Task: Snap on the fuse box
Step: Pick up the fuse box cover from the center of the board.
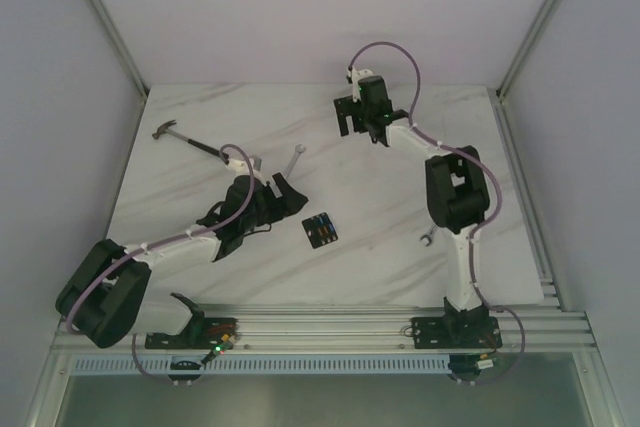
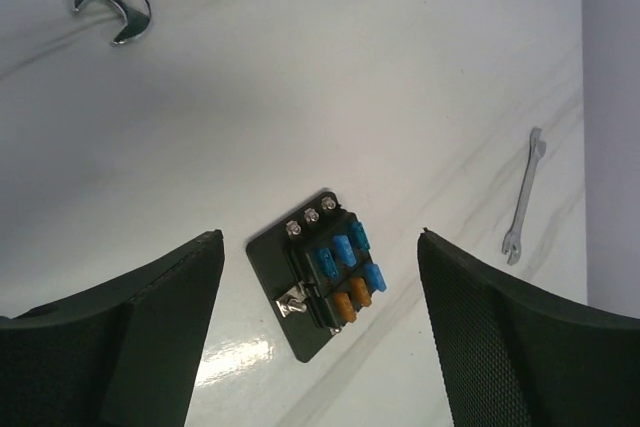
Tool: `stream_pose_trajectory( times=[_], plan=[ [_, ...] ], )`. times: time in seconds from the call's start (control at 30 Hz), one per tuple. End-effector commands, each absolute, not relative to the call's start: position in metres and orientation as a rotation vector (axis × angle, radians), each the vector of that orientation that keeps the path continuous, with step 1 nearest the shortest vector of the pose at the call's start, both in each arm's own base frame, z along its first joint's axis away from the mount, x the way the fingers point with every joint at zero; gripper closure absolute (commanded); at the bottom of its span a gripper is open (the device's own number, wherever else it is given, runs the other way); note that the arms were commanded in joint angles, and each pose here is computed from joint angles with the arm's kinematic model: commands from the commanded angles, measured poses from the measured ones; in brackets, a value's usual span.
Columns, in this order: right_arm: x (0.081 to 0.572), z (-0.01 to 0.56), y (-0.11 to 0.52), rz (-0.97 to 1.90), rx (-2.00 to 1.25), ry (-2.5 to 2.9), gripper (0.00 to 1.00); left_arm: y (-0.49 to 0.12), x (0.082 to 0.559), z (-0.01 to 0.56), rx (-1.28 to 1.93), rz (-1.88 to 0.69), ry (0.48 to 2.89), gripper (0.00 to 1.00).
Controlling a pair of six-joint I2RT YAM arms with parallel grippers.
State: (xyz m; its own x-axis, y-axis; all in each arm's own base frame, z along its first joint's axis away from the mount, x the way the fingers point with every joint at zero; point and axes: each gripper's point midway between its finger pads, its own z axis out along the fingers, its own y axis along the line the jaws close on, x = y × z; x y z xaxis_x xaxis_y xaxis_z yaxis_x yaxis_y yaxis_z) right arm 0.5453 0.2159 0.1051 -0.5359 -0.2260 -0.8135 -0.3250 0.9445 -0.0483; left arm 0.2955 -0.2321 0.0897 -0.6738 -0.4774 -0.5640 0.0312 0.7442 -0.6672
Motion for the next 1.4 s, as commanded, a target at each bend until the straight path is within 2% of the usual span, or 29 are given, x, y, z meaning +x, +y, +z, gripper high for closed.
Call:
stream_pose_trajectory(
  times=[0.0, 0.27, 0.4, 0.57, 0.73, 0.83, 0.93, 1.1, 1.37],
  plan=[
    [0.589, 0.108, 0.232, 0.194, -0.523, 2.027, 0.0, -0.224, 0.298, 0.084, -0.307, -0.808, 2.189, 0.11],
    [0.627, 0.068, 0.238, 0.257, -0.614, 2.042, 0.0, -0.221, 0.301, 0.073, -0.316, -0.795, 2.217, 0.07],
    [0.628, 0.052, 0.242, 0.277, -0.64, 2.07, 0.05, -0.223, 0.3, 0.069, -0.316, -0.805, 2.234, 0.07],
    [0.614, 0.042, 0.245, 0.317, -0.69, 2.117, 0.18, -0.225, 0.297, 0.065, -0.323, -0.821, 2.247, 0.07],
    [0.599, 0.037, 0.24, 0.297, -0.693, 2.157, 0.41, -0.223, 0.292, 0.066, -0.332, -0.838, 2.243, 0.07],
    [0.589, 0.043, 0.237, 0.245, -0.686, 2.161, 0.49, -0.22, 0.288, 0.069, -0.341, -0.841, 2.231, 0.06],
    [0.57, 0.052, 0.236, 0.218, -0.678, 2.171, 0.53, -0.216, 0.284, 0.072, -0.351, -0.849, 2.215, 0.06],
    [0.52, 0.083, 0.24, 0.179, -0.609, 2.185, 0.54, -0.208, 0.275, 0.069, -0.387, -0.842, 2.208, 0.06],
    [0.397, 0.099, 0.25, 0.193, -0.491, 2.274, 0.54, -0.201, 0.266, 0.067, -0.407, -0.843, 2.206, 0.04]
  ],
)
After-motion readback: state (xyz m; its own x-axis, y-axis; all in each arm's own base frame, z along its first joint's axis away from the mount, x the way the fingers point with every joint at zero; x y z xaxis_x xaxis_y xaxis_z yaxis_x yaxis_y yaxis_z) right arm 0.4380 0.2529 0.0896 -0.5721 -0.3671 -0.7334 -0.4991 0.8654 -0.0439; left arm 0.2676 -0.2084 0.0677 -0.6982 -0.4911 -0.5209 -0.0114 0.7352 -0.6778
